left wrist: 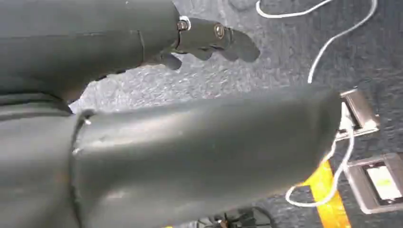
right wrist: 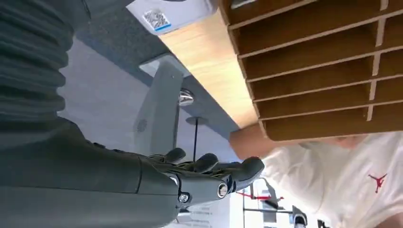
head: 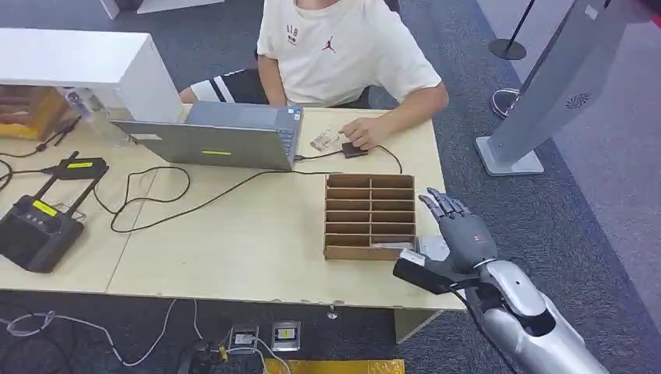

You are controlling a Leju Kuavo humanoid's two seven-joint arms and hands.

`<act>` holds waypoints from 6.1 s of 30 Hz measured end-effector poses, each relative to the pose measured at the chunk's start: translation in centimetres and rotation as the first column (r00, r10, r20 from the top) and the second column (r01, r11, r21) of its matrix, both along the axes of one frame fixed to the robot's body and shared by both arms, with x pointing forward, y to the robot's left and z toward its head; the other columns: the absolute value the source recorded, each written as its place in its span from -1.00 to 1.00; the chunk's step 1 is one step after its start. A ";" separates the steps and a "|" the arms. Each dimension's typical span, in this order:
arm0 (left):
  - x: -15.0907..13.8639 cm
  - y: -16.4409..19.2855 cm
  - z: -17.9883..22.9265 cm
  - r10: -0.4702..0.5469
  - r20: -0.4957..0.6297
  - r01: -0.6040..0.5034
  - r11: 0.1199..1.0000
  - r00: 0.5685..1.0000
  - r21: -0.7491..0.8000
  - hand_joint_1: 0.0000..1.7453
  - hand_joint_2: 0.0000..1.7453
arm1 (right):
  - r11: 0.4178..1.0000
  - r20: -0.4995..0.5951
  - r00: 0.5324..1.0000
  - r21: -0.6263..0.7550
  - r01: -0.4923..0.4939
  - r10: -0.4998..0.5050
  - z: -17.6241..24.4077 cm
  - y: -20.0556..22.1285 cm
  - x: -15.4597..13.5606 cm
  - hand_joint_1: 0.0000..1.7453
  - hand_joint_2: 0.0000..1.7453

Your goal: Pass the card to the sensor for recognition and then transmit it.

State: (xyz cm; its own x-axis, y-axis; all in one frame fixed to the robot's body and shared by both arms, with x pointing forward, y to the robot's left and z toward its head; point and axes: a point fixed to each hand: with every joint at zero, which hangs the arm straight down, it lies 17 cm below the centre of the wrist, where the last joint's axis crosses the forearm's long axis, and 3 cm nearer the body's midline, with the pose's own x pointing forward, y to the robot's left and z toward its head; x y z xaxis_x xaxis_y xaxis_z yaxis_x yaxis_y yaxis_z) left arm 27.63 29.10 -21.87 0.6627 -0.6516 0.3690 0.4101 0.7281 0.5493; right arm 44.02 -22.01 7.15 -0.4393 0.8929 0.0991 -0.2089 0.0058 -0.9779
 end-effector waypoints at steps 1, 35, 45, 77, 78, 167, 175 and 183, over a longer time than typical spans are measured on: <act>0.2 -0.2 0.1 -0.009 0.006 0.010 1.000 1.000 -0.001 -1.00 -1.00 | 1.000 -0.007 1.000 0.005 0.002 -0.002 -0.2 0.1 -0.1 -1.00 1.00; -3.2 5.7 0.0 -0.162 0.131 0.153 0.985 0.978 0.081 -1.00 -1.00 | 0.992 -0.205 0.979 0.122 0.032 -0.007 -2.1 -0.1 -5.3 -1.00 1.00; -3.8 6.1 -0.6 -0.185 0.067 0.180 0.981 0.980 0.076 -1.00 -1.00 | 0.996 -0.055 0.998 0.086 -0.020 0.025 -0.5 -0.1 -3.6 -1.00 1.00; -1.3 6.5 0.2 -0.228 0.063 0.220 0.970 0.972 0.106 -1.00 -1.00 | 0.990 -0.101 0.994 0.141 -0.019 0.033 -2.9 1.6 -2.2 -1.00 1.00; -1.3 6.5 0.2 -0.228 0.063 0.221 0.970 0.972 0.107 -1.00 -1.00 | 0.989 -0.101 0.994 0.144 -0.023 0.038 -2.8 1.7 -2.1 -1.00 1.00; -1.8 6.3 -0.1 -0.264 0.034 0.258 0.958 0.964 0.123 -1.00 -1.00 | 0.996 -0.130 0.989 0.076 -0.054 0.064 -3.3 4.5 -0.6 1.00 1.00; -1.4 6.4 0.0 -0.266 0.036 0.260 0.957 0.963 0.130 -1.00 -1.00 | 0.996 -0.130 0.990 0.081 -0.044 0.054 -3.3 4.4 -0.5 1.00 1.00; -1.5 6.4 0.0 -0.273 0.035 0.267 0.955 0.961 0.133 -1.00 -1.00 | 0.992 0.047 0.999 0.122 -0.001 -0.005 1.3 3.6 2.2 1.00 1.00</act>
State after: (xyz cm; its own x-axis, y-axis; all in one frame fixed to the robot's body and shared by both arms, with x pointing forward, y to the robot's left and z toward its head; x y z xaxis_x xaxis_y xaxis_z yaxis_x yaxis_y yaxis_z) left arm 26.11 35.47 -21.85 0.4376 -0.8469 0.3021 0.5498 0.5179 0.6554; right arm 46.26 -18.41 8.41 -0.4445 0.8761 0.1868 -0.1623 0.1263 -0.9786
